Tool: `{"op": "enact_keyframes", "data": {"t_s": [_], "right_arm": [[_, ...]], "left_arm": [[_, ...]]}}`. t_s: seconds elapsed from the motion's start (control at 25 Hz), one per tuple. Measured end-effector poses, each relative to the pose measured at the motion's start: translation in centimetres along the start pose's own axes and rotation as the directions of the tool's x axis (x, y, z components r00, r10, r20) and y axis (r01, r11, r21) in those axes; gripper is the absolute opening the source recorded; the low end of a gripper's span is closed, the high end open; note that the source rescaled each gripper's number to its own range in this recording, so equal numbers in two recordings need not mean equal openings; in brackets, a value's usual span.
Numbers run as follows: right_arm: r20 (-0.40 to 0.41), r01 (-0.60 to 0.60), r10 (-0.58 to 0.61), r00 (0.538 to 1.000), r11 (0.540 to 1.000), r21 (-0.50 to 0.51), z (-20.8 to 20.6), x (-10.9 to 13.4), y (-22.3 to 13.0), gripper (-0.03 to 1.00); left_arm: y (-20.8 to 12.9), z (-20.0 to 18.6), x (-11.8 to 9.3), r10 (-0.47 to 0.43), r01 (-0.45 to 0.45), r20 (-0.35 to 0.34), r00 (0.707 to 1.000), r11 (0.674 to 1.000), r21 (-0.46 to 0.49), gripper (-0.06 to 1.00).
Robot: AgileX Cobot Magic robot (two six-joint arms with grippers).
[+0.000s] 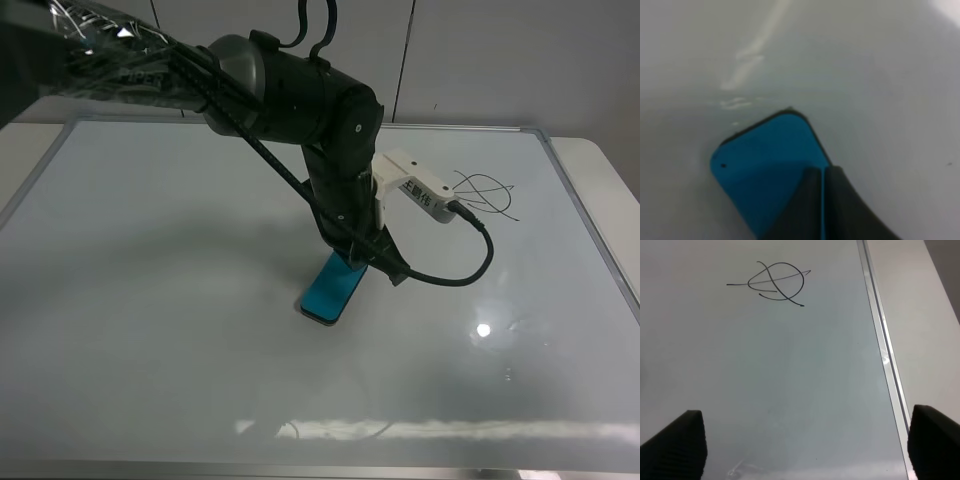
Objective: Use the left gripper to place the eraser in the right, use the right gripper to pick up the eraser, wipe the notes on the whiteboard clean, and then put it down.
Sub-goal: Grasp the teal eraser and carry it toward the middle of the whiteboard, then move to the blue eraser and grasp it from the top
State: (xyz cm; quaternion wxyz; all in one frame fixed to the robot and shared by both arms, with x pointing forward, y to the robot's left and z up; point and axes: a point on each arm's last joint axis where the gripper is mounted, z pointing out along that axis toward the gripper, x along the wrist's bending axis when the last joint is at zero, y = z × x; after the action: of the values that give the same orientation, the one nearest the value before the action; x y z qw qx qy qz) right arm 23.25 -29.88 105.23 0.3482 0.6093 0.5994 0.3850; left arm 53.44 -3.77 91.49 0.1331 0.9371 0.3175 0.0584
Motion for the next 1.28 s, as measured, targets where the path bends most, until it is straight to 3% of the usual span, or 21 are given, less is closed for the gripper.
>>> {"op": "enact_keyframes", "data": {"t_s": [0.4, 0.48, 0.56, 0.64, 0.72, 0.8, 0.88, 1.08, 1.28], "right_arm": [[0.0, 0.0, 0.0, 1.0, 1.0, 0.0, 0.0, 0.0, 0.0, 0.6], [0.0, 0.0, 0.0, 1.0, 1.0, 0.0, 0.0, 0.0, 0.0, 0.6], [0.0, 0.0, 0.0, 1.0, 1.0, 0.0, 0.0, 0.0, 0.0, 0.6], [0.0, 0.0, 0.0, 1.0, 1.0, 0.0, 0.0, 0.0, 0.0, 0.6], [0.0, 0.0, 0.0, 1.0, 1.0, 0.0, 0.0, 0.0, 0.0, 0.6], [0.0, 0.0, 0.0, 1.0, 1.0, 0.0, 0.0, 0.0, 0.0, 0.6], [0.0, 0.0, 0.0, 1.0, 1.0, 0.0, 0.0, 0.0, 0.0, 0.6], [0.0, 0.0, 0.0, 1.0, 1.0, 0.0, 0.0, 0.0, 0.0, 0.6], [0.0, 0.0, 0.0, 1.0, 1.0, 0.0, 0.0, 0.0, 0.0, 0.6]], "left_arm": [[-0.5, -0.2, 0.2, -0.007, 0.009, -0.02, 1.0, 0.998, 0.055, 0.0], [-0.5, -0.5, 0.2, -0.002, 0.004, -0.026, 1.0, 0.998, 0.06, 0.05], [-0.5, -1.1, 0.3, 0.0, 0.002, -0.028, 1.0, 0.999, 0.054, 0.19], [-0.3, -1.6, 0.3, -0.001, 0.002, -0.029, 1.0, 0.999, 0.042, 0.43], [-0.2, -2.0, 0.3, -0.01, 0.01, -0.031, 0.999, 1.0, 0.03, 0.76], [-0.1, -2.2, 0.3, -0.014, 0.015, -0.032, 0.999, 1.0, 0.022, 0.92], [-0.1, -2.4, 0.3, -0.016, 0.017, -0.032, 0.999, 1.0, 0.016, 0.97], [0.0, -3.5, 0.3, -0.02, 0.02, -0.033, 0.999, 1.0, 0.003, 0.99], [0.3, -7.9, 1.3, -0.062, 0.059, -0.036, 0.997, 0.995, -0.074, 0.99]]}}
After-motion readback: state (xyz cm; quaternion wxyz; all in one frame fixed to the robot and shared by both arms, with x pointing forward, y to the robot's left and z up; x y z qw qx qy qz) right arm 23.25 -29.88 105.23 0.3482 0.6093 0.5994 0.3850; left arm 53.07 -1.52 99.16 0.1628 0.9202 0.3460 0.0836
